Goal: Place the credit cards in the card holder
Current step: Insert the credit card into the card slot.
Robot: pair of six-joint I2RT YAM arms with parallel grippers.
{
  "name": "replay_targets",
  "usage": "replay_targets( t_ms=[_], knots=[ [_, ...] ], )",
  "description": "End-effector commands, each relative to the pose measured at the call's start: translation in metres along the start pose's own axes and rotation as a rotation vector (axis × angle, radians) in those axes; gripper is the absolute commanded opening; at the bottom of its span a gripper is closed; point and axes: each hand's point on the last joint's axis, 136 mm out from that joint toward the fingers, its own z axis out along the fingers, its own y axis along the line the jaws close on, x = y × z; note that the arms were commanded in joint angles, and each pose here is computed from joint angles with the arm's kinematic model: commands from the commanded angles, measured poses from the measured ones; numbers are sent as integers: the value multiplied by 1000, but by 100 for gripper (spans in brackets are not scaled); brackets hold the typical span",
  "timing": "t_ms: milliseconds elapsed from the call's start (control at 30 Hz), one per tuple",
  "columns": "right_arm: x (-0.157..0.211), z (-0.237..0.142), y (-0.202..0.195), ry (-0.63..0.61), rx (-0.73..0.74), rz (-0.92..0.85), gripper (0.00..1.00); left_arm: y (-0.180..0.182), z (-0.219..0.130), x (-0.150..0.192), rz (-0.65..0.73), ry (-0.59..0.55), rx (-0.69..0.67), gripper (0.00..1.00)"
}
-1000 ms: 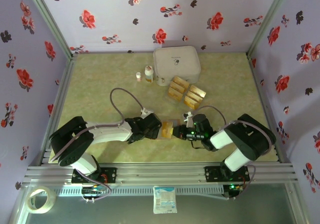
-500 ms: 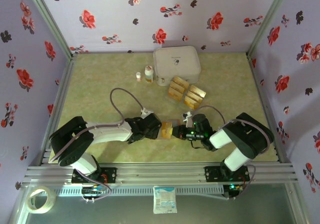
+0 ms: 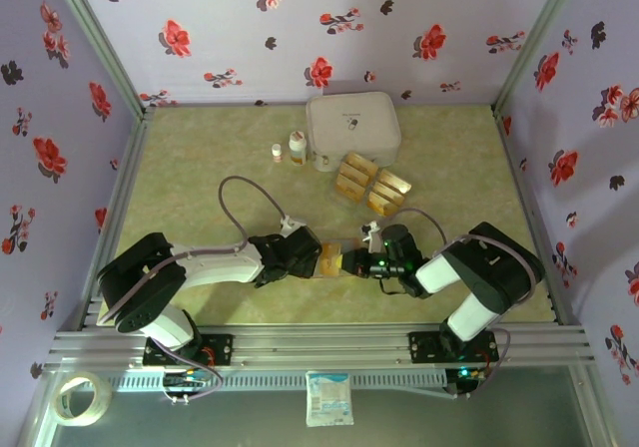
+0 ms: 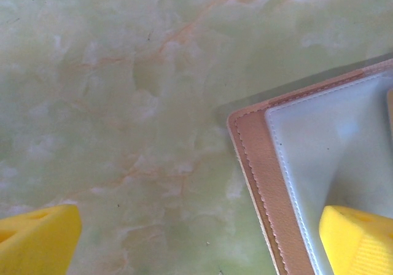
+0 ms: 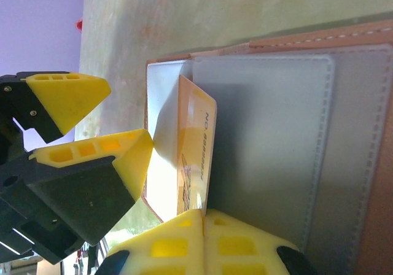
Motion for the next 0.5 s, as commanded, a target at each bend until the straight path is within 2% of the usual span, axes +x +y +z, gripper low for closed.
replay_targets(
  t_ms=[0, 233, 300, 467],
  knots=[
    [27, 1, -28, 98, 90, 54, 0, 11, -1, 10, 14, 15, -45, 100],
    [27, 0, -30, 98, 92, 62, 2, 11, -1, 10, 14, 14, -45, 100],
    [26, -1, -29, 97, 89, 63, 15, 11, -1, 10, 12, 14, -44, 100],
    [21, -6, -27, 89, 106, 59, 31, 12, -4, 6, -2, 4, -40, 100]
  ],
)
